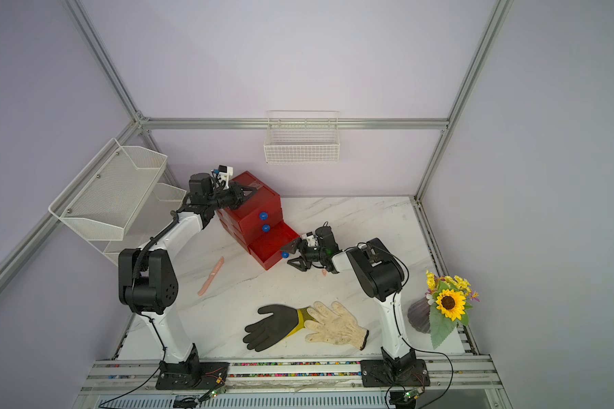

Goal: Place the fruit knives into the drawer by color
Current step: Open the drawer in the storage box, then pick up the fruit knife from the center of the board.

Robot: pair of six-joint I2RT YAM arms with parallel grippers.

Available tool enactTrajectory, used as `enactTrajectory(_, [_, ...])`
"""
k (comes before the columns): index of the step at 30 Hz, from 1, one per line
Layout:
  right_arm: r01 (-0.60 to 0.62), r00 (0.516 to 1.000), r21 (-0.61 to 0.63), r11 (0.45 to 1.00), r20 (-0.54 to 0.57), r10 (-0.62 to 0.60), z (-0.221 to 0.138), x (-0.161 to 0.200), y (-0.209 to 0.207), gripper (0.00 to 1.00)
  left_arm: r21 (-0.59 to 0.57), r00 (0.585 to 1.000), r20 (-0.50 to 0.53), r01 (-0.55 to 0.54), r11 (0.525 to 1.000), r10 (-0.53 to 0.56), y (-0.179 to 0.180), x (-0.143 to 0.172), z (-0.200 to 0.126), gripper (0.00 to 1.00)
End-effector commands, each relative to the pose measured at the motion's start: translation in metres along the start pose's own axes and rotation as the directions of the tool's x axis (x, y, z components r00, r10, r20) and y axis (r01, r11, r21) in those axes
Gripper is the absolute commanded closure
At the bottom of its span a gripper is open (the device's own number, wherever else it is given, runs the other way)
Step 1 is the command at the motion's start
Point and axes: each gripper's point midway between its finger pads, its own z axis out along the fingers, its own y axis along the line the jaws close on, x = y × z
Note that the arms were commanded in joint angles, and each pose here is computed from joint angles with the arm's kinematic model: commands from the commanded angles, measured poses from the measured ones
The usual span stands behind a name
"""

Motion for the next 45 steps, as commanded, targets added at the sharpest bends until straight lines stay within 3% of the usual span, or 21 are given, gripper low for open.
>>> enactTrajectory(1, [0.066, 0.998, -0.027, 0.997, 0.003, -0.066, -0.021, 0.009, 0.033, 0.15, -0.09, 0.99, -0.069, 0.119, 0.989, -0.125, 0.035, 0.025, 0.004, 0.94])
enactTrajectory(4, [0.087, 0.996, -0.02, 0.996, 0.037, -0.086, -0.043, 0.013, 0.049, 0.16, -0.069, 0.991, -0.067, 0.115, 0.991, -0.119, 0.024, 0.022, 0.004, 0.89])
enactTrajectory(5, [0.095, 0.994, -0.008, 0.995, 0.052, -0.095, -0.051, 0.013, 0.053, 0.16, -0.058, 0.991, -0.07, 0.109, 0.992, -0.113, 0.018, 0.022, 0.004, 0.82])
enactTrajectory(7, [0.123, 0.989, 0.032, 0.992, 0.076, -0.126, -0.064, 0.011, 0.058, 0.18, -0.03, 0.991, -0.079, 0.102, 0.994, -0.104, 0.005, 0.02, 0.007, 0.65])
enactTrajectory(10, [0.179, 0.974, 0.218, 0.959, 0.102, -0.205, -0.081, 0.0, 0.051, 0.18, 0.021, 0.994, -0.1, 0.036, 0.999, -0.034, -0.032, 0.015, 0.011, 0.34])
enactTrajectory(13, [0.254, 0.925, 0.473, 0.844, 0.137, -0.355, -0.102, -0.028, 0.049, 0.16, 0.005, 0.989, -0.121, -0.084, 0.996, 0.084, -0.066, 0.014, 0.013, 0.02])
enactTrajectory(16, [0.199, 0.89, 0.689, 0.697, 0.17, -0.423, -0.132, -0.054, 0.038, 0.15, -0.065, 0.973, -0.125, -0.204, 0.977, 0.195, -0.091, 0.013, 0.005, 0.0])
enactTrajectory(18, [0.156, 0.876, 0.793, 0.589, 0.165, -0.454, -0.15, -0.066, 0.026, 0.14, -0.181, 0.952, -0.13, -0.299, 0.937, 0.278, -0.098, 0.017, -0.008, 0.0])
enactTrajectory(21, [0.093, 0.87, 0.889, 0.448, 0.146, -0.47, -0.172, -0.077, 0.009, 0.13, -0.356, 0.9, -0.174, -0.436, 0.826, 0.4, -0.103, 0.029, -0.033, 0.0])
enactTrajectory(24, [0.056, 0.876, 0.928, 0.369, 0.132, -0.464, -0.182, -0.079, -0.009, 0.1, -0.482, 0.855, -0.256, -0.517, 0.707, 0.45, -0.096, 0.049, -0.057, 0.0])
enactTrajectory(26, [0.05, 0.891, 0.936, 0.349, 0.116, -0.44, -0.182, -0.076, -0.023, 0.1, -0.512, 0.836, -0.312, -0.547, 0.662, 0.45, -0.088, 0.065, -0.067, 0.0])
enactTrajectory(29, [0.035, 0.921, 0.944, 0.329, 0.098, -0.378, -0.178, -0.069, -0.049, 0.13, -0.514, 0.828, -0.364, -0.56, 0.65, 0.426, -0.076, 0.091, -0.08, 0.0])
enactTrajectory(36, [0.042, 0.929, 0.928, 0.371, 0.101, -0.357, -0.166, -0.065, -0.061, 0.25, -0.514, 0.839, -0.376, -0.543, 0.664, 0.394, -0.06, 0.119, -0.099, 0.0])
enactTrajectory(45, [0.048, 0.943, 0.933, 0.357, 0.076, -0.325, -0.146, -0.073, -0.076, 0.27, -0.473, 0.841, -0.4, -0.53, 0.704, 0.365, -0.054, 0.135, -0.092, 0.0])
